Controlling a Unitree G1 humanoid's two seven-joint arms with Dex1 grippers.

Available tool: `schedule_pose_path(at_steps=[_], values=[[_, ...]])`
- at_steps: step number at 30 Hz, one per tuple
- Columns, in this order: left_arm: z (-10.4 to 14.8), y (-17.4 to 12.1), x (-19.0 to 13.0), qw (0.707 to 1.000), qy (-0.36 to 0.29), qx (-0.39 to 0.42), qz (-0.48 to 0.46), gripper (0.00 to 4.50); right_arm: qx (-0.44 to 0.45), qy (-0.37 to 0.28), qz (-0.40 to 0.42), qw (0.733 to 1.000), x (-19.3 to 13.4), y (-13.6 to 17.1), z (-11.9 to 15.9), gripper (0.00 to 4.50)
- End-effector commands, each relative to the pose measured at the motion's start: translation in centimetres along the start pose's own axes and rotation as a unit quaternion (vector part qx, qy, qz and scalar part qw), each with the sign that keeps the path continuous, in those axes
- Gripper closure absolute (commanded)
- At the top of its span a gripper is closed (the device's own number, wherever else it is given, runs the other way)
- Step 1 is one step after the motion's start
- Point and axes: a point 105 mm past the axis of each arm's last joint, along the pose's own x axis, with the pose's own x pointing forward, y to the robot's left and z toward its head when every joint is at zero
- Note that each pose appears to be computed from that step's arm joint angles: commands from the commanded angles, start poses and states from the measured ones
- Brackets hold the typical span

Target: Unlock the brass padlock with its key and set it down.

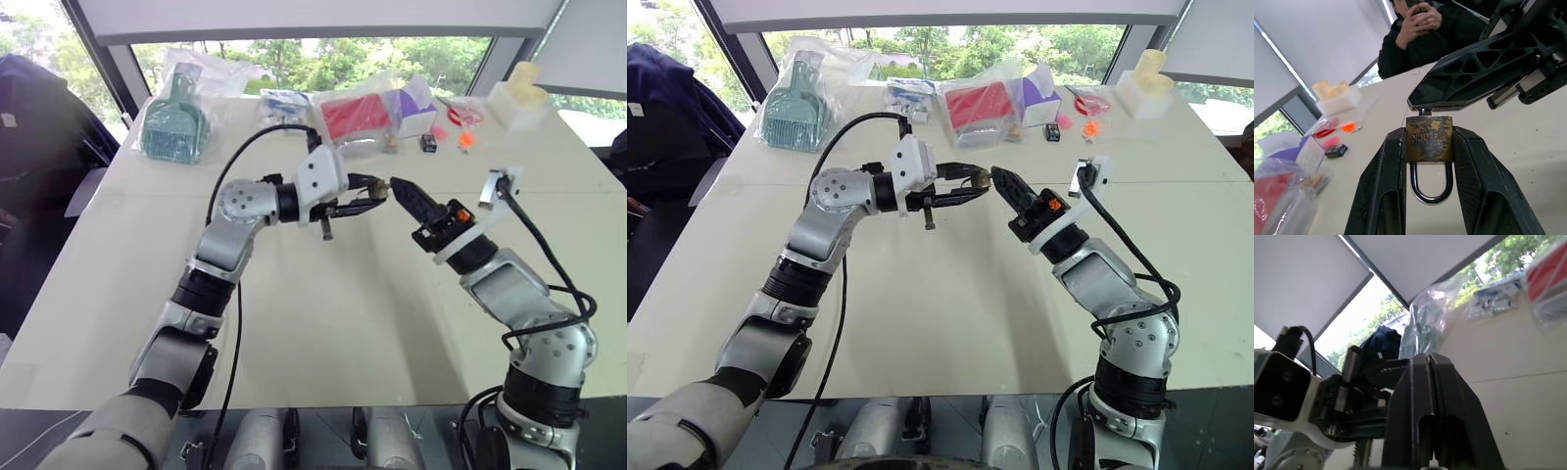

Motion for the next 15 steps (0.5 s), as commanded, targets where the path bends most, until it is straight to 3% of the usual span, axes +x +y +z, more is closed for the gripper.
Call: schedule_pose_path(at_steps=[1, 11, 15], values=[[1.7, 0.0, 0.2, 0.999, -0.029, 0.03, 0.0, 3.73, 0.005, -0.018, 0.012, 1.0, 0.0, 0.8, 0.6, 4.45], [3.3, 0.7, 0.7, 0.98, -0.049, 0.187, 0.055, 3.73, 0.037, -0.016, -0.018, 0.999, 0.4, 0.3, -0.8, 4.45], [4.2, 0.8, 0.5, 0.948, -0.06, 0.299, 0.089, 3.73, 0.085, -0.055, -0.039, 0.994, 0.8, -0.4, 0.1, 4.45]])
